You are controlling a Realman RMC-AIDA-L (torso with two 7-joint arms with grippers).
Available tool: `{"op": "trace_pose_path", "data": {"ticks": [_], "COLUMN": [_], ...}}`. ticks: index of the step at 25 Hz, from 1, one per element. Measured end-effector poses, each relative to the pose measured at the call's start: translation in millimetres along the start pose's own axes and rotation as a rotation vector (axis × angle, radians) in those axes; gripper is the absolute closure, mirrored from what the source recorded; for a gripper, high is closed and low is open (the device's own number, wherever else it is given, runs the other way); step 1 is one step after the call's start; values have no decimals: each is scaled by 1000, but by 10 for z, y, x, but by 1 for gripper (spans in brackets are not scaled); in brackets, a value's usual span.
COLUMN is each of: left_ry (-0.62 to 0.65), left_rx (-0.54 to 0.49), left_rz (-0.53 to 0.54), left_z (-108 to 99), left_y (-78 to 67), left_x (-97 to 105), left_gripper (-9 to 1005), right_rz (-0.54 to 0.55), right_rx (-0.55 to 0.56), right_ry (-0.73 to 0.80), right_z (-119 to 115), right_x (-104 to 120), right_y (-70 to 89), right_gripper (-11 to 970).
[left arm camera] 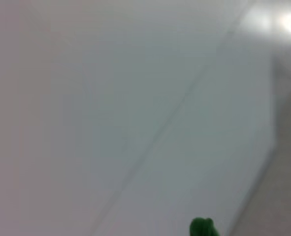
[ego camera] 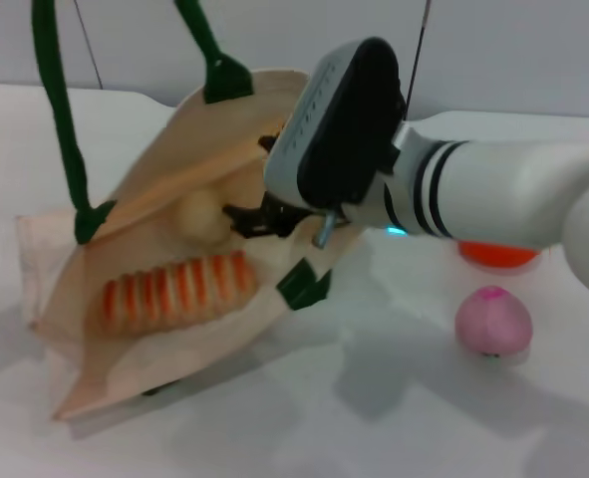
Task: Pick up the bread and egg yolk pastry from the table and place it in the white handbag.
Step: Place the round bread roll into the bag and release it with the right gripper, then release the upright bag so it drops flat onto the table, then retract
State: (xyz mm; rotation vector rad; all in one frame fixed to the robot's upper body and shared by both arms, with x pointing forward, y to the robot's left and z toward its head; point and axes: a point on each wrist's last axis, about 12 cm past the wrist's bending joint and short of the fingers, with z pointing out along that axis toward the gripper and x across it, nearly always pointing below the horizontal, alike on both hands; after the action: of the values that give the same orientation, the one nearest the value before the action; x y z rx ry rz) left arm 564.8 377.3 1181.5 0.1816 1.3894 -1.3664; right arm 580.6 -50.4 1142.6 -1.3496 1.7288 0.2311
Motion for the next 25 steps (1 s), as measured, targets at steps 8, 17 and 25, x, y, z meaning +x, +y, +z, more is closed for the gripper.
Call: {"op": "trace_pose_path", "data": {"ticks": [8,17,25], "left_ry": [-4,177,142], "left_rx": [-247,-543,-680], "left_rz": [37,205,582], "left_z": [-84,109,293], "left_y": [273,670,757], "left_x": [56,428,988], "left_gripper": [868,867,614], "right_rz": [45,141,358], "right_rx": [49,194,478], "right_ry": [-46,-101,-307], "right_z": [-445,-646,-527], "right_x": [126,302,666], "right_y": [-54,-289,-424], "right_gripper": [68,71,75]}}
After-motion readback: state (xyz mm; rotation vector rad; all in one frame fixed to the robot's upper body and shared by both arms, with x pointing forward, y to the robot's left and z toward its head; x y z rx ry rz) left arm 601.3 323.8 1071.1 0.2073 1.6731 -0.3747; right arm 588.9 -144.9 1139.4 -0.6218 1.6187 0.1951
